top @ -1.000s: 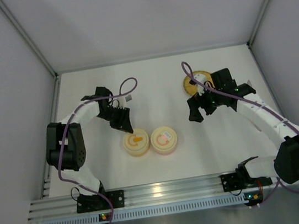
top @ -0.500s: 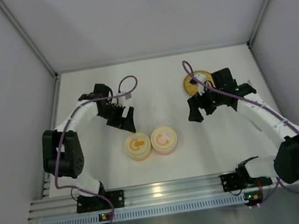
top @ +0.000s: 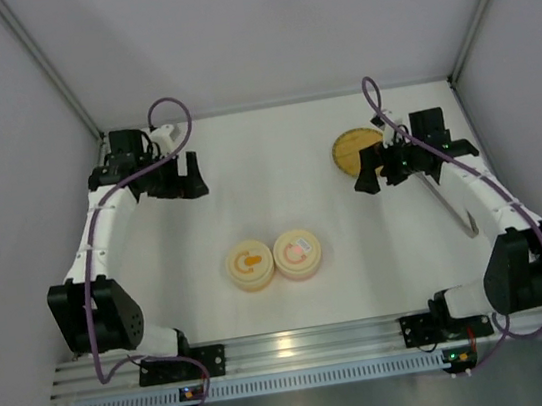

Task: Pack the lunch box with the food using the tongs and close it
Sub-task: Reset both arms

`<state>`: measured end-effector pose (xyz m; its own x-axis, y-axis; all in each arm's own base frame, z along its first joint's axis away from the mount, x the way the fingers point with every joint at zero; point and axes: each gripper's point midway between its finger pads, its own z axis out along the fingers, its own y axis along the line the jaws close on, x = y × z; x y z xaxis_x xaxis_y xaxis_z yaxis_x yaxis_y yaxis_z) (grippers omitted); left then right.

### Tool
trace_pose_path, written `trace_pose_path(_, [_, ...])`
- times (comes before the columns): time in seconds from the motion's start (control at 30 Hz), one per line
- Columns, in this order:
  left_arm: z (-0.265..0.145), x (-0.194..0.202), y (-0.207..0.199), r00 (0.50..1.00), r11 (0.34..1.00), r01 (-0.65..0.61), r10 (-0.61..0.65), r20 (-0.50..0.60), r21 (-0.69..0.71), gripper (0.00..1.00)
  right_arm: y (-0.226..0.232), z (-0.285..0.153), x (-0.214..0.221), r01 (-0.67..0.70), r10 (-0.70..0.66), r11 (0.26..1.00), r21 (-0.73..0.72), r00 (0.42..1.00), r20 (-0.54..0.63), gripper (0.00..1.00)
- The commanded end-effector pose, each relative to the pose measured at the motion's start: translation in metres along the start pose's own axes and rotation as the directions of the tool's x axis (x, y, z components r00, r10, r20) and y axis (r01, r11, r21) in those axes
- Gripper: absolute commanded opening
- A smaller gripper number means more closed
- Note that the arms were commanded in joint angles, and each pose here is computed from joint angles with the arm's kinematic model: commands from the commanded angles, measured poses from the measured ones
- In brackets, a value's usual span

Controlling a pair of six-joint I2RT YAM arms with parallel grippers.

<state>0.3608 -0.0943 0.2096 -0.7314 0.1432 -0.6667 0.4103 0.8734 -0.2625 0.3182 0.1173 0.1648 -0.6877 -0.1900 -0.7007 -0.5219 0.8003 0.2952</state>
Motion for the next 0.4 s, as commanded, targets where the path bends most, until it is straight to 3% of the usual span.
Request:
trace_pose_path(0.0, [-0.004, 0.019, 0.045, 0.993, 0.986, 0.117, -0.114, 0.031, -0.12, 0.98, -0.023, 0.008, -0.015, -0.011, 0.008, 0.999, 0.049, 0.997, 0.076, 0.99])
trace_pose_path(0.13, [-0.013, 0.038, 0.089, 0.979, 0.959, 0.205, -0.195, 0.067, -0.197, 0.98, -0.035, 0.013, -0.01, -0.002, -0.003, 0.995, 0.098, 0.999, 0.05, 0.99])
trace_pose_path(0.37, [-0.021, 0.043, 0.097, 0.984, 0.959, 0.171, -0.152, 0.098, -0.226, 0.98, -0.043, 0.01, -0.013, -0.002, -0.005, 0.99, 0.142, 0.999, 0.048, 0.99])
